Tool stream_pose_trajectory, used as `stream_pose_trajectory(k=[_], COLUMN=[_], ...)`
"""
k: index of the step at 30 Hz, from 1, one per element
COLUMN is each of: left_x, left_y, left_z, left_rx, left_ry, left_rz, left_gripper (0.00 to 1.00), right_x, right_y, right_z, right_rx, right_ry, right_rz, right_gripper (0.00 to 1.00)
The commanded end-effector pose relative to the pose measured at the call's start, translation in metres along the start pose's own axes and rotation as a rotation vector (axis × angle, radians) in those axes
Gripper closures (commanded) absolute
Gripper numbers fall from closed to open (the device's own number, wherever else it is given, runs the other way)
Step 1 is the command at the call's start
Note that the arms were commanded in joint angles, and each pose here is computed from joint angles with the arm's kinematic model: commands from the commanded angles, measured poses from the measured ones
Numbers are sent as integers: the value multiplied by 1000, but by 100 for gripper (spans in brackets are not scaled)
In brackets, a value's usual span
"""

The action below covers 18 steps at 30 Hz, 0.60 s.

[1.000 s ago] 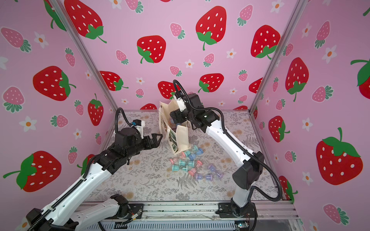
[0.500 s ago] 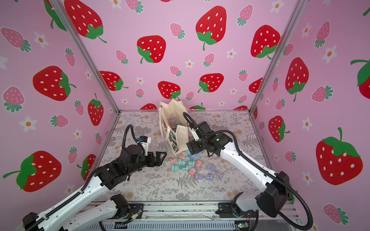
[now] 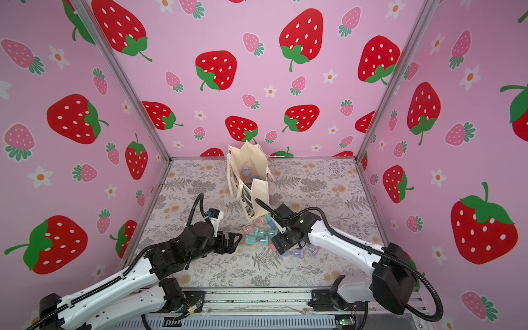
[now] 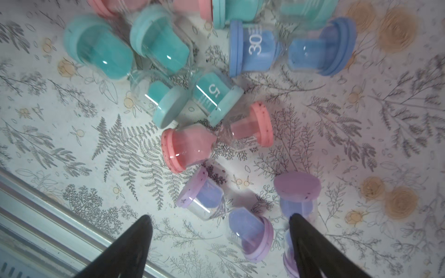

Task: Put the hourglass into the canvas bag
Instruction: Pick up the hourglass from the center of the board.

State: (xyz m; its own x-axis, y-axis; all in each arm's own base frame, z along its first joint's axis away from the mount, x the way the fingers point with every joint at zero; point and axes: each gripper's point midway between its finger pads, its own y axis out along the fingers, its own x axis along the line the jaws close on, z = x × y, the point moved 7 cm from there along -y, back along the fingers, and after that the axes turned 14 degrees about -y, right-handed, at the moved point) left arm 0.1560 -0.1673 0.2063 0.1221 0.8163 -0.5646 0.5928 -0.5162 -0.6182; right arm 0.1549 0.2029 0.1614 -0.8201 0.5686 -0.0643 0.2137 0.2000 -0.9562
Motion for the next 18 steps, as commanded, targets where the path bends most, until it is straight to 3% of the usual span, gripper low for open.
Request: stream_pose_trajectory(k=[1, 12, 18], left_x=[0, -1, 0], left_y=[2, 5, 6], left_z=[-2, 1, 3], left_rx=[-24, -10, -8], left_ry=[-9, 14, 13], left_rz=[-17, -9, -17], left_gripper=[1, 1, 1], right_x=[5, 3, 9], right_y=[3, 26, 39], right_z=[15, 30, 36], right_rx=[23, 52, 73], right_ry=[54, 46, 54], right_rz=[-26, 11, -40], right_gripper=[9, 6, 6])
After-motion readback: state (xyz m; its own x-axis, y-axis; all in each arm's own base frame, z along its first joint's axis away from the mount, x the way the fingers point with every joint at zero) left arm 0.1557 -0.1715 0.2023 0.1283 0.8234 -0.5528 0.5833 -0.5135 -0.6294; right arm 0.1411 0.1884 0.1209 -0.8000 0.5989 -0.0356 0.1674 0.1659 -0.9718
